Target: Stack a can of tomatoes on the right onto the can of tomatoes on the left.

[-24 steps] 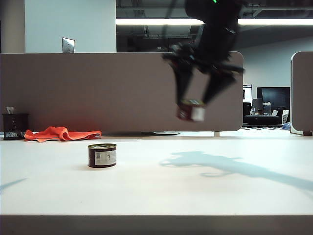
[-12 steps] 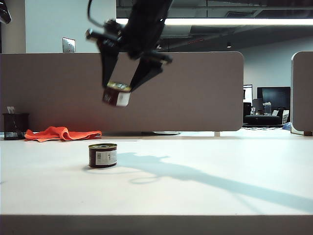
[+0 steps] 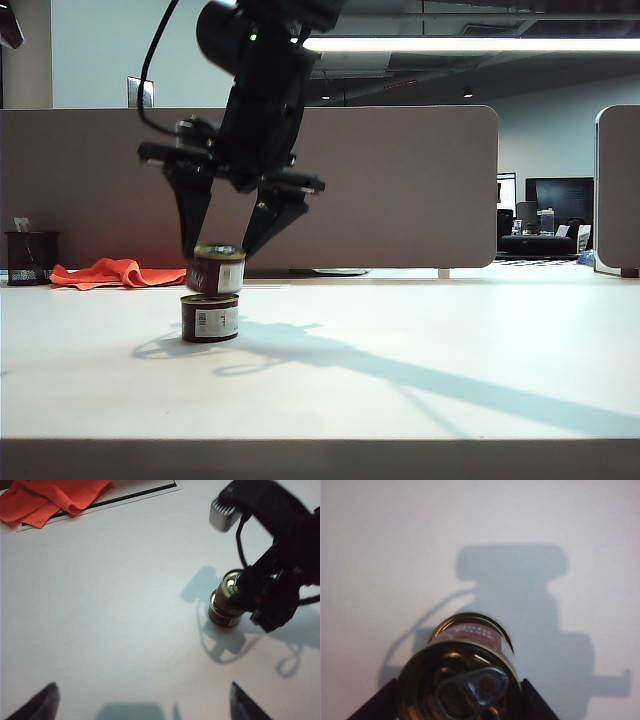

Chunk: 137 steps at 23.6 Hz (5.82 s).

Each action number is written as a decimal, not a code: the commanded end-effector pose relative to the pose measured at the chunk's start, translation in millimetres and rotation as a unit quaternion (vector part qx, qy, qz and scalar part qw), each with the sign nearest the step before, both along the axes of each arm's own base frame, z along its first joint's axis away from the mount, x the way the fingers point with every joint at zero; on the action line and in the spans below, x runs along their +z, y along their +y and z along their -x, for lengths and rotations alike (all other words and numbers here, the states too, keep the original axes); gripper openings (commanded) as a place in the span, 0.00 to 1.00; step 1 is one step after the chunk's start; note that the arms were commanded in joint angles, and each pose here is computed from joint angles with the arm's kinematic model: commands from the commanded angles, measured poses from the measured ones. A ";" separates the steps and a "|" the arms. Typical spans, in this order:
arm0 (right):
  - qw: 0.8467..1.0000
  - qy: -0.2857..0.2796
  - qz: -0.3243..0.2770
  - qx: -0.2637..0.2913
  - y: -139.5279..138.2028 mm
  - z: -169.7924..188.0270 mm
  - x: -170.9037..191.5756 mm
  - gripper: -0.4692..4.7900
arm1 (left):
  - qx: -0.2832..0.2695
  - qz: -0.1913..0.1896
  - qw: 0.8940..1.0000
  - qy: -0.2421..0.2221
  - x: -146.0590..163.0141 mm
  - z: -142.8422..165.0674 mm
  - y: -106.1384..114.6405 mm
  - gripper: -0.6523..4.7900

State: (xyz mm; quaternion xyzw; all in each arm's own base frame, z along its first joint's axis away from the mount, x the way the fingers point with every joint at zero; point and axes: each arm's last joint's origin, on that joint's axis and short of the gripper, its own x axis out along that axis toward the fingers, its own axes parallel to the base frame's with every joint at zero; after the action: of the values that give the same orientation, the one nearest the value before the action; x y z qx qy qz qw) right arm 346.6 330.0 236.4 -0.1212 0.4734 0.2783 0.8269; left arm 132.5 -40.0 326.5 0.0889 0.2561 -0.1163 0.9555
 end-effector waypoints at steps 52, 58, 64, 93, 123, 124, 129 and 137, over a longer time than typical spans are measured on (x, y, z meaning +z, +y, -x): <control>0.951 -0.279 -0.068 -0.111 -208.3 170.0 250.0 0.07 | -0.026 0.057 0.996 -0.070 15.8 35.7 9.2 0.11; 0.938 -0.300 -0.068 -0.160 -267.2 245.0 197.5 0.07 | -0.066 0.096 0.986 -0.121 23.7 64.4 15.7 0.11; 0.914 -0.343 -0.070 -0.204 -311.2 299.4 137.5 0.07 | -0.059 0.085 0.992 -0.075 4.7 58.9 14.2 0.11; 0.877 -0.437 -0.132 -0.147 -274.0 253.8 -50.1 0.07 | -0.066 0.120 0.980 -0.143 -146.3 11.5 -1.7 0.11; 0.865 -0.455 -0.155 -0.144 -282.4 262.8 -75.0 0.12 | -0.038 0.124 0.973 -0.191 -170.7 40.3 9.6 0.11; 0.862 -0.459 -0.158 -0.146 -282.6 262.6 -73.8 0.12 | -0.039 0.124 0.972 -0.194 -170.2 40.2 9.6 0.11; 0.854 -0.469 -0.168 -0.148 -282.5 262.7 -70.8 0.11 | -0.037 0.121 0.973 -0.194 -170.3 40.2 9.8 0.11; 0.850 -0.491 -0.139 -0.130 -283.2 262.4 -68.9 0.09 | -0.058 0.121 0.970 -0.203 -168.5 40.4 8.7 0.11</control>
State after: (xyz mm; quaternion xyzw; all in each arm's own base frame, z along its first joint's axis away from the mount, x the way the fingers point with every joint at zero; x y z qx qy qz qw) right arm 83.8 47.1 166.9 -0.0608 -0.0168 0.1357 0.9887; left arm 92.2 -31.1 155.6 0.0085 0.0440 -0.1775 0.9831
